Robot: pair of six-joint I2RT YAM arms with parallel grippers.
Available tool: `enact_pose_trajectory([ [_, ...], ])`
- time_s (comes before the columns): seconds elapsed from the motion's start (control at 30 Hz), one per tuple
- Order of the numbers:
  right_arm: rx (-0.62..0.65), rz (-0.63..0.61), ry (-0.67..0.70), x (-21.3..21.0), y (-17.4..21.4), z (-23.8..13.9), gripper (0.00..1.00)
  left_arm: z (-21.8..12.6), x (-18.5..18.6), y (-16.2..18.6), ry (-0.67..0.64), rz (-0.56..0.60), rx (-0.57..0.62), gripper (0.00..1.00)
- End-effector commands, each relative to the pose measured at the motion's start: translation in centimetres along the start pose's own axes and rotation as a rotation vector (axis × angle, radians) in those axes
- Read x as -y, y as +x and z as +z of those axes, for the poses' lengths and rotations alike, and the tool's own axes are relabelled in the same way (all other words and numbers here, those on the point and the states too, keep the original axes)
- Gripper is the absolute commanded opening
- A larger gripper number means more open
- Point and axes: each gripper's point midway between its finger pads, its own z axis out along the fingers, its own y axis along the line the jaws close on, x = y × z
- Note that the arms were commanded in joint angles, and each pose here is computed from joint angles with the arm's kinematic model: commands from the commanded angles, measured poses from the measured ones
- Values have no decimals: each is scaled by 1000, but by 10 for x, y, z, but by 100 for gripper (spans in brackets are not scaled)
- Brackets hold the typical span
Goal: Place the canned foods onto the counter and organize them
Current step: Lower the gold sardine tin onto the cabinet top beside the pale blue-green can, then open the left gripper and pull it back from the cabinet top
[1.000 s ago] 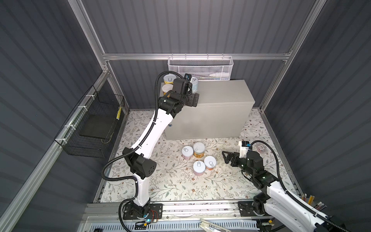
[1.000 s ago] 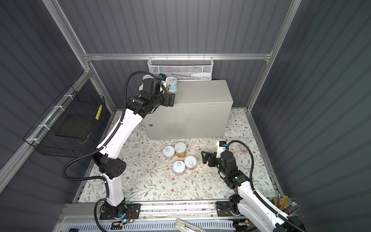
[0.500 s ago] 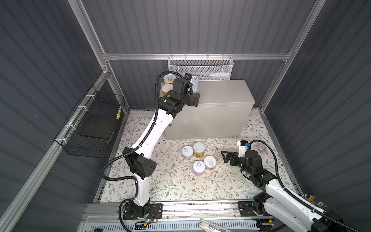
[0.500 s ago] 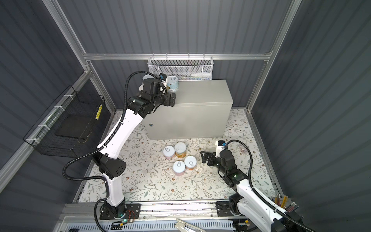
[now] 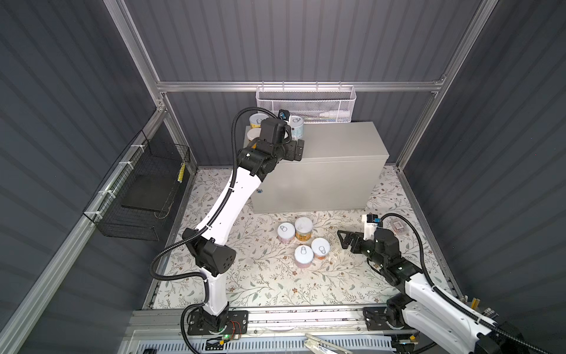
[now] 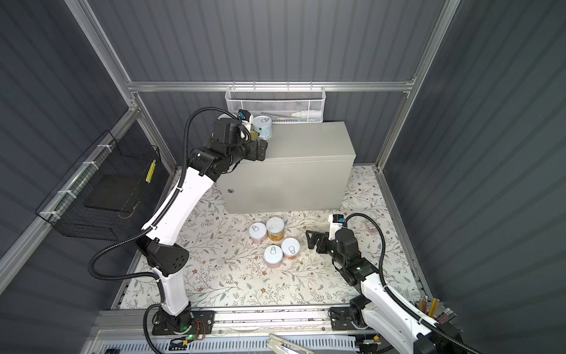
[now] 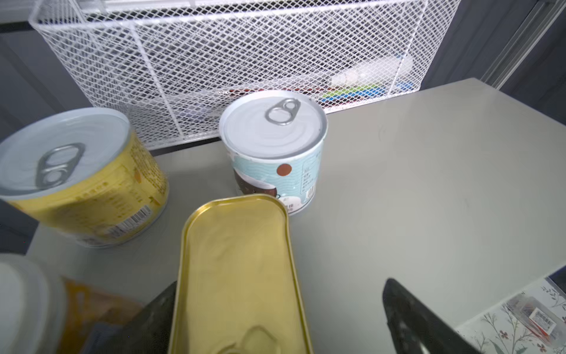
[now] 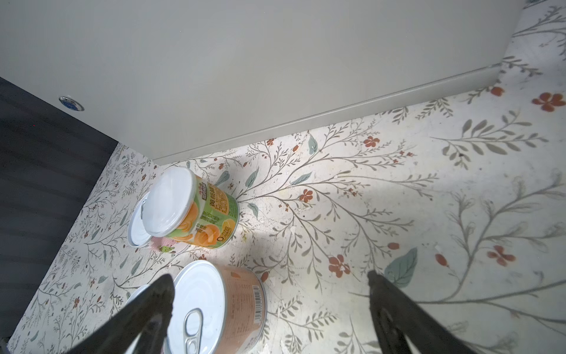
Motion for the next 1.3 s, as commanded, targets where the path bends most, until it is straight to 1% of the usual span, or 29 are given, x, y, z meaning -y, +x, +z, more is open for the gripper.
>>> enact_pose_trajectory([
  [0.0,35,4,-25,-10,-14,-2,99,-24,0,-15,22,-33,40,100],
  [0.23,73,22,21,-1,-20,-5,99,-40,-6,-10,-5,-38,50,100],
  [0.33,89,10,23,-1,-22,-6,99,-51,-5,-8,19,-41,65,100],
  [0.43,99,-29,43,1,-26,-6,99,-63,0,-1,66,-45,58,100],
  [0.57,102,-72,32,-5,-32,-6,99,-78,3,14,104,-52,23,100],
  [0.7,124,-85,-2,-10,-33,-10,99,-96,2,25,117,-52,-3,100],
  [0.87,155,-98,1,-7,-33,-18,99,-117,-7,45,95,-40,-55,100],
  [1.0,179,-102,37,-1,-36,-25,99,-129,-19,67,48,-26,-91,100],
  [1.13,215,-88,58,4,-40,-29,99,-137,-25,90,31,-14,-133,100],
  [1.17,219,-51,69,7,-40,-29,99,-139,-24,94,37,-19,-146,100],
  [1.27,180,-8,85,7,-39,-30,99,-145,-25,106,40,-27,-185,100],
])
